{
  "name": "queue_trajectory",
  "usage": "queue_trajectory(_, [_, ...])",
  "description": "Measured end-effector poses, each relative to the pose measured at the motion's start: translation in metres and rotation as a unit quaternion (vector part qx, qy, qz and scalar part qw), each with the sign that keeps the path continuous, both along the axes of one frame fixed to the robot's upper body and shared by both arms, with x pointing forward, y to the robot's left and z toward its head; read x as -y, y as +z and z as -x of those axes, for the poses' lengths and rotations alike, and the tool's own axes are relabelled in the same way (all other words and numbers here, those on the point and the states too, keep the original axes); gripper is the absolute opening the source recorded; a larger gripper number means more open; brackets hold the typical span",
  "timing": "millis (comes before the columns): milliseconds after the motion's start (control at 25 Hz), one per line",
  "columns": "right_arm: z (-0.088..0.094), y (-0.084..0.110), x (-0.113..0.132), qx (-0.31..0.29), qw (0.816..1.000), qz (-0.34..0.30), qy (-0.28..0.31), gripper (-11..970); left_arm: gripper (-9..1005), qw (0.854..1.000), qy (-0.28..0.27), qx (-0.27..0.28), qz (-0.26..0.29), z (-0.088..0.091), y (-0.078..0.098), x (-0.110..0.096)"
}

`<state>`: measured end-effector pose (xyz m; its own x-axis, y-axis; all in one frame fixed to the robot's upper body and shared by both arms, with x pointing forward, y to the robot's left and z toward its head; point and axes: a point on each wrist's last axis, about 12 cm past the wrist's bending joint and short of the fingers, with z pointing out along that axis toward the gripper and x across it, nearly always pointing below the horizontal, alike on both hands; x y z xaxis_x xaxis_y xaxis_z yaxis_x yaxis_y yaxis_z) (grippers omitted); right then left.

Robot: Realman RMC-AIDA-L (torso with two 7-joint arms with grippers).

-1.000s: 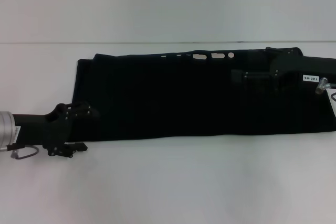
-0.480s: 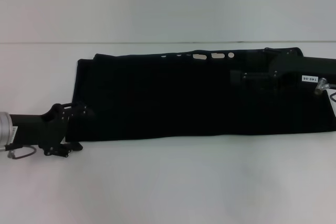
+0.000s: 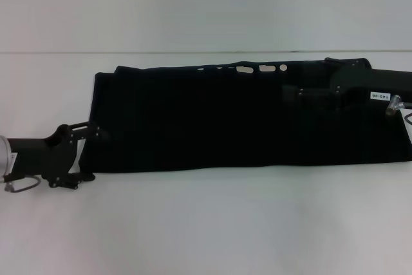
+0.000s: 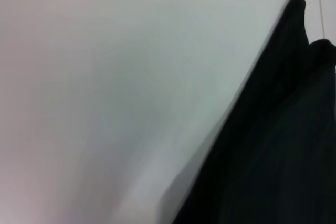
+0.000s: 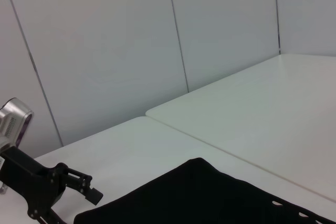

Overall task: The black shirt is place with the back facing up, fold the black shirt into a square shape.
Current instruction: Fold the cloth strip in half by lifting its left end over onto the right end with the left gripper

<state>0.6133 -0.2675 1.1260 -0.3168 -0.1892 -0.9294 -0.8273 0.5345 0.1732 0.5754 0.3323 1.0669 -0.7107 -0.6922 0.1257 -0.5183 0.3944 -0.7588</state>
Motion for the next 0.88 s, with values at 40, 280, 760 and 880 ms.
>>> queue_trajectory(40, [0.0, 0.0, 0.0001, 0.0, 1.0, 0.0, 0.0, 917, 947, 1.0, 0.001, 0.001, -0.001, -0.0003, 0.0004, -0.0005])
queue_trajectory(280, [-0.0001, 0.0002, 0.0004, 0.001, 1.0, -0.001, -0.001, 917, 947, 1.0, 0.001, 0.008, -0.003, -0.004, 0.0033, -0.0004])
queue_trajectory(760, [0.0003, 0.0003, 0.0015, 0.001, 1.0, -0.003, -0.003, 917, 947, 1.0, -0.002, 0.011, -0.003, -0.0027, 0.0042, -0.0022])
queue_trajectory(880, [-0.0003, 0.001, 0.0011, 0.002, 1.0, -0.003, -0.003, 917, 947, 1.0, -0.004, 0.005, 0.006, 0.0022, 0.0018, -0.0023])
